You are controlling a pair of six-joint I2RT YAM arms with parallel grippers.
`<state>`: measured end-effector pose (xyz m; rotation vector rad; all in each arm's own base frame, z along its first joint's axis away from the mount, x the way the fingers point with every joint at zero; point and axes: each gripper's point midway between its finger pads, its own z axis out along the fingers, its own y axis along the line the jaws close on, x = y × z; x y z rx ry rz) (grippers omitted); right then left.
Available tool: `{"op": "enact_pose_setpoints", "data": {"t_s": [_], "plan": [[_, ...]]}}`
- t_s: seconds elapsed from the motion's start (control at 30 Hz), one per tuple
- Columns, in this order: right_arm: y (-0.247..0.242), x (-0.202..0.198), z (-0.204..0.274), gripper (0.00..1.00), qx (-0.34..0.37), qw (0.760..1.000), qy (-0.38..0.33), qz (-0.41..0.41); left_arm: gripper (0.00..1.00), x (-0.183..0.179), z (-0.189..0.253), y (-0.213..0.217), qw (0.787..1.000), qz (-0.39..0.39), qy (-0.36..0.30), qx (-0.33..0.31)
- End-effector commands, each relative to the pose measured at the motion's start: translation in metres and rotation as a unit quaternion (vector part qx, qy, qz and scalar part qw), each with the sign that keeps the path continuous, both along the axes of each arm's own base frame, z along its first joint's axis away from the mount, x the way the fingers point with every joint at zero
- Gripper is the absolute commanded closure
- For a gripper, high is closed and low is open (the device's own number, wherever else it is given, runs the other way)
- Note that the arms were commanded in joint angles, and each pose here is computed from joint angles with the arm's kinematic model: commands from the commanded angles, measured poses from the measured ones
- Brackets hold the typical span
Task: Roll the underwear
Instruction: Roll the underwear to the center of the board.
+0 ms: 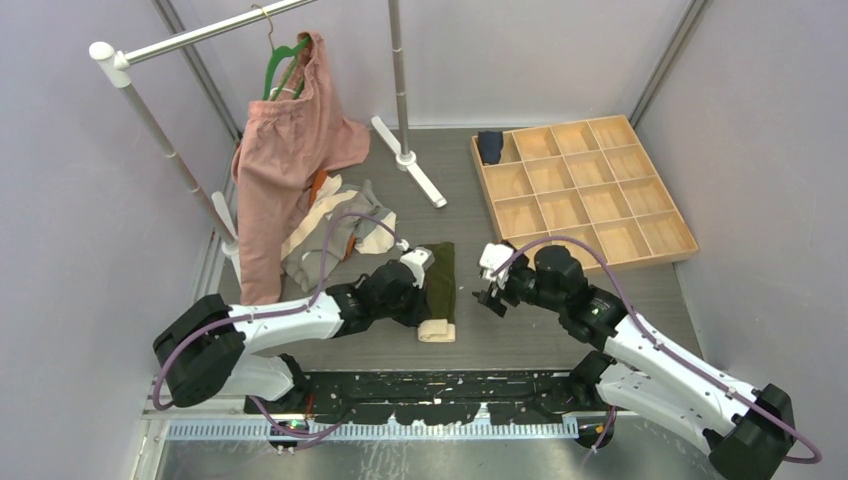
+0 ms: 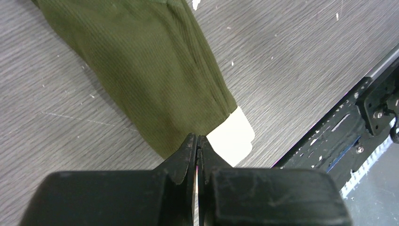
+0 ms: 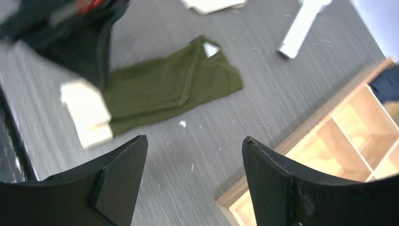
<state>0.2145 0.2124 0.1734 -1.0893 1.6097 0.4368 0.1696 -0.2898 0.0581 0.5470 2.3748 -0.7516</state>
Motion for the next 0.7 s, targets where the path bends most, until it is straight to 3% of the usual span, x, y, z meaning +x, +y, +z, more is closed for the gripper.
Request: {"op": "enact_pose_setpoints", "data": {"t_s": [0.0, 0.23, 0.43, 0.67], "plan": [[0.002, -0.041, -0.028, 0.20, -0.150, 0.965, -0.057, 0.209, 0.99, 0.010, 0.019, -0.019, 0.999, 0.001, -0.026, -0.044], [0.006, -0.061, -0.051, 0.21, -0.192, 0.935, -0.056, 0.293, 0.99, 0.004, 0.004, -0.026, 0.999, -0.013, -0.012, -0.043], [0.025, -0.058, -0.070, 0.26, -0.209, 0.924, -0.104, 0.303, 0.99, -0.002, -0.016, -0.026, 0.999, -0.011, 0.005, -0.041], [0.043, -0.063, -0.105, 0.26, -0.270, 0.887, -0.131, 0.351, 0.99, -0.006, -0.033, -0.027, 0.999, -0.012, 0.022, -0.031]]}}
